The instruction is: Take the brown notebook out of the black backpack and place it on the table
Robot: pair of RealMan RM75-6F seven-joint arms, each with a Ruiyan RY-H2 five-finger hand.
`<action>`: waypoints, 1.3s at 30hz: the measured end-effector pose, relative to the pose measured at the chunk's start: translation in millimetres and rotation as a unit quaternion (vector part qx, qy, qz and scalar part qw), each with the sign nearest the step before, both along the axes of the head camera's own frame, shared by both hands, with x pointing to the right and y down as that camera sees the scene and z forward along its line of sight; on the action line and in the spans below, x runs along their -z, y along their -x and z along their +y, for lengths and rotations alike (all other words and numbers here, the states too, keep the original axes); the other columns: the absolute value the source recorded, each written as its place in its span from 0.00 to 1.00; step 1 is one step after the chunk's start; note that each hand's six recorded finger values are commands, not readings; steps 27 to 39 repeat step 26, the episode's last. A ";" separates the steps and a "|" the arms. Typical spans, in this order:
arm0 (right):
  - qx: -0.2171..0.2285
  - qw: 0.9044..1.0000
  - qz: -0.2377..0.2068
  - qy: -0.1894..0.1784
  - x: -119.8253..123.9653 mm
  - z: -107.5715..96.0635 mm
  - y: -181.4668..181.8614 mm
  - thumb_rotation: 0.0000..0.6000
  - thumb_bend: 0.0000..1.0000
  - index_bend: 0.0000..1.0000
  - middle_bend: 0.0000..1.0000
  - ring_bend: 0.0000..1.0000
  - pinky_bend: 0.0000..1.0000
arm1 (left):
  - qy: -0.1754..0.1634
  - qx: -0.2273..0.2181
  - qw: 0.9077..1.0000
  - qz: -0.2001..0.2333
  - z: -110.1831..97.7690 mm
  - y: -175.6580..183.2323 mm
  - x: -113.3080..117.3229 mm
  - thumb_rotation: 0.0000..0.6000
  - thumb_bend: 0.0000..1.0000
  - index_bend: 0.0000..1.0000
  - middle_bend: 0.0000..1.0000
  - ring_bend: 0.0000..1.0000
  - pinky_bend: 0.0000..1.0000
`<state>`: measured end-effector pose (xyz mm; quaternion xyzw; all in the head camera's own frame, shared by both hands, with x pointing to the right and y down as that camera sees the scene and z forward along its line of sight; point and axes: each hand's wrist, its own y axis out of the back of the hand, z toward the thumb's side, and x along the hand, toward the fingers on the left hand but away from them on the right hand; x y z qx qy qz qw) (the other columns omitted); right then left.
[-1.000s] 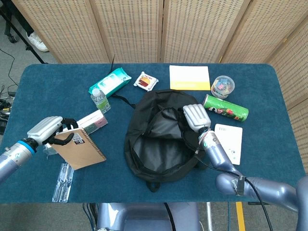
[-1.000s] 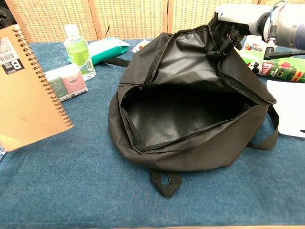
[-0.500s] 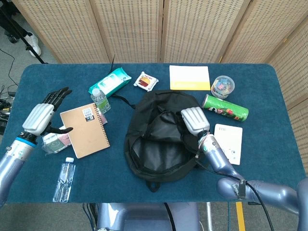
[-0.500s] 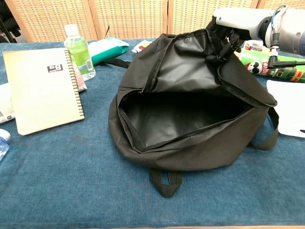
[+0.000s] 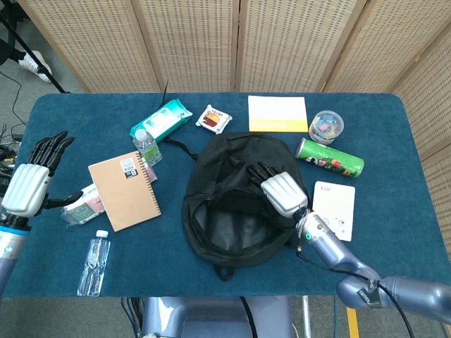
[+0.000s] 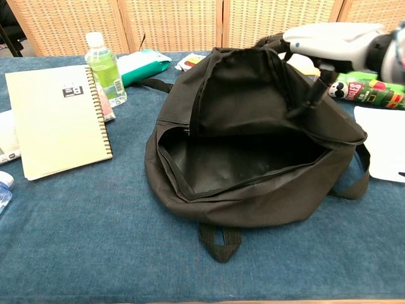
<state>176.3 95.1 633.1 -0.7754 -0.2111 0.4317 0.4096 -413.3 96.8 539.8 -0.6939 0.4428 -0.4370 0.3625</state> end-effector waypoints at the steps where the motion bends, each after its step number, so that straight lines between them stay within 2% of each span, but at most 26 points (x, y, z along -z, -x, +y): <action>1: 0.019 1.000 -0.001 -0.005 3.4 5.2 -0.6 1.00 0.00 0.19 0.01 0.00 0.12 | -0.001 0.006 1.000 -0.006 5.2 3.6 0.8 1.00 0.18 0.00 0.00 0.00 0.00; 3: 0.047 0.999 -0.003 -0.017 9.0 12.4 -1.8 1.00 0.00 0.19 0.01 0.00 0.12 | -0.001 0.022 1.000 -0.014 16.9 11.6 1.9 1.00 0.18 0.00 0.00 0.00 0.00; 6: 0.099 0.993 -0.006 -0.057 20.7 21.1 -6.7 1.00 0.00 0.19 0.01 0.00 0.12 | 0.006 0.050 0.999 -0.019 34.9 24.8 1.5 1.00 0.18 0.00 0.00 0.00 0.00; 9: 0.162 0.978 0.004 -0.130 34.2 26.0 -19.7 1.00 0.00 0.19 0.01 0.00 0.12 | 0.022 0.080 0.996 -0.022 56.7 38.3 -0.2 1.00 0.18 0.00 0.00 0.00 0.00; 10: 0.185 0.969 0.009 -0.160 38.9 27.3 -28.3 1.00 0.00 0.19 0.00 0.00 0.12 | 0.032 0.090 0.995 -0.021 65.1 41.7 -1.5 1.00 0.18 0.00 0.00 0.00 0.00; 13: 0.217 0.951 0.027 -0.217 47.7 28.6 -60.1 1.00 0.00 0.19 0.00 0.00 0.12 | 0.052 0.107 0.993 -0.026 81.8 48.9 -2.8 1.00 0.18 0.00 0.00 0.00 0.00; 14: 0.217 0.949 0.033 -0.228 49.9 28.7 -72.1 1.00 0.00 0.19 0.00 0.00 0.11 | 0.054 0.110 0.992 -0.028 85.7 50.5 -2.9 1.00 0.18 0.00 0.00 0.00 0.00; 15: 0.211 0.948 0.038 -0.234 51.7 29.2 -84.7 1.00 0.00 0.19 0.00 0.00 0.11 | 0.057 0.112 0.992 -0.030 90.0 51.8 -2.9 1.00 0.18 0.00 0.00 0.00 0.00; 18: 0.166 0.956 0.048 -0.236 55.8 31.1 -122.5 1.00 0.00 0.16 0.00 0.00 0.09 | 0.055 0.113 0.991 -0.039 103.5 53.5 -2.7 1.00 0.18 0.00 0.00 0.00 0.00; 22: 0.058 0.972 0.061 -0.219 58.9 38.8 -174.1 1.00 0.00 0.12 0.00 0.00 0.06 | 0.050 0.110 0.992 -0.046 114.3 52.1 -4.9 1.00 0.19 0.00 0.00 0.00 0.00; 26: -0.043 0.975 0.070 -0.205 63.1 54.6 -218.8 1.00 0.00 0.10 0.00 0.00 0.04 | 0.049 0.103 0.992 -0.050 121.0 49.9 -8.0 1.00 0.19 0.00 0.00 0.00 0.00; 39: -0.043 0.975 0.070 -0.205 63.1 54.6 -218.8 1.00 0.00 0.10 0.00 0.00 0.04 | 0.049 0.103 0.992 -0.050 121.0 49.9 -8.0 1.00 0.19 0.00 0.00 0.00 0.00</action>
